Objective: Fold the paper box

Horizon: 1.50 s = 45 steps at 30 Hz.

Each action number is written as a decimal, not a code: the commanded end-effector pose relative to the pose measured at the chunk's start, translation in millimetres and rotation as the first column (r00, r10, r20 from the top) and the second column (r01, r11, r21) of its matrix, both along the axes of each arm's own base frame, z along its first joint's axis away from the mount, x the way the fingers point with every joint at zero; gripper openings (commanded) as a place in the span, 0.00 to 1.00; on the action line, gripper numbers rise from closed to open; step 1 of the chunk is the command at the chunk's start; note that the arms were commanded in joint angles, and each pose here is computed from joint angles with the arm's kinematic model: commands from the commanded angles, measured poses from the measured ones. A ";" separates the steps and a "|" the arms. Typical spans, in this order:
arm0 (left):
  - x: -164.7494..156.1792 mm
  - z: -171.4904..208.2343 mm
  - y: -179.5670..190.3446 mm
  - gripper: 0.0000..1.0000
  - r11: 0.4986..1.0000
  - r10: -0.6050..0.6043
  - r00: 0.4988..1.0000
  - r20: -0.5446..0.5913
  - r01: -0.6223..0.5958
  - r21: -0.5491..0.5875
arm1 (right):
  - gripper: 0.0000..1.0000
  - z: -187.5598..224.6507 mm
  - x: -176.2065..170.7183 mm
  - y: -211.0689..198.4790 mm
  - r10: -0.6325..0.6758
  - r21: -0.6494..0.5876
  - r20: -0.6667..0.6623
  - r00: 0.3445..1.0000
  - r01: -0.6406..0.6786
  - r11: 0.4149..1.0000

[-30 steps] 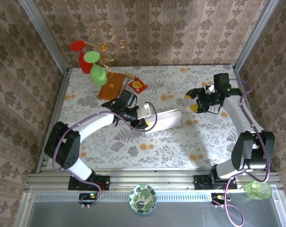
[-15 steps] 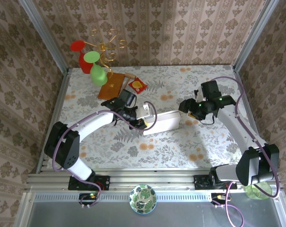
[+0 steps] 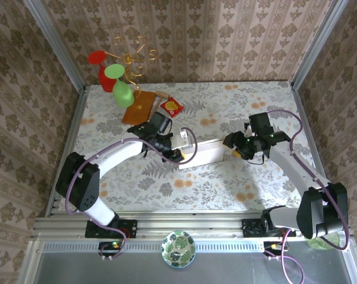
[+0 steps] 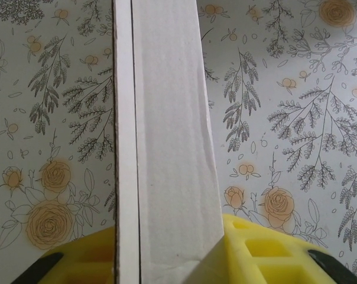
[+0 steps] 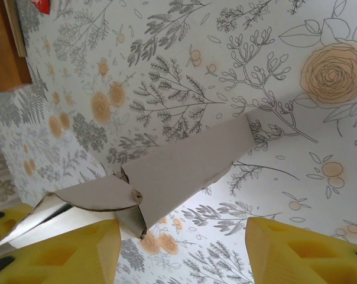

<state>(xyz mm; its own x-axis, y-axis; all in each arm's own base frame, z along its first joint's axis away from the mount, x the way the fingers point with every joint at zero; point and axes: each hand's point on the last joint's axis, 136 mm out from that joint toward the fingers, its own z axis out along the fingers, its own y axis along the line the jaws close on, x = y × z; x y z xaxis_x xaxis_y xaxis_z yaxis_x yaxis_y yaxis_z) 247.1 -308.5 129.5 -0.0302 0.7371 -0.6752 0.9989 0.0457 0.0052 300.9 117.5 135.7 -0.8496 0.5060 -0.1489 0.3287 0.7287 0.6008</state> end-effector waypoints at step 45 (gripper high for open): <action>-0.9 -10.9 -2.0 0.33 0.997 -0.004 1.000 0.023 0.003 0.072 | 0.31 57.4 11.3 -11.0 0.567 -0.469 0.153 0.810 -0.446 0.763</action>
<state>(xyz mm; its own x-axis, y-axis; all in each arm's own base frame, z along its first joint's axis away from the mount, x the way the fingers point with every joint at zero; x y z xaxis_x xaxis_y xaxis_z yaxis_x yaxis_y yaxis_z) 248.6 -311.3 126.0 -0.0148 0.7601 -0.6496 0.9974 0.0566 0.0435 317.7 106.1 197.4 -0.8433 -0.0605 -0.5340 -0.2403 0.9312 0.2740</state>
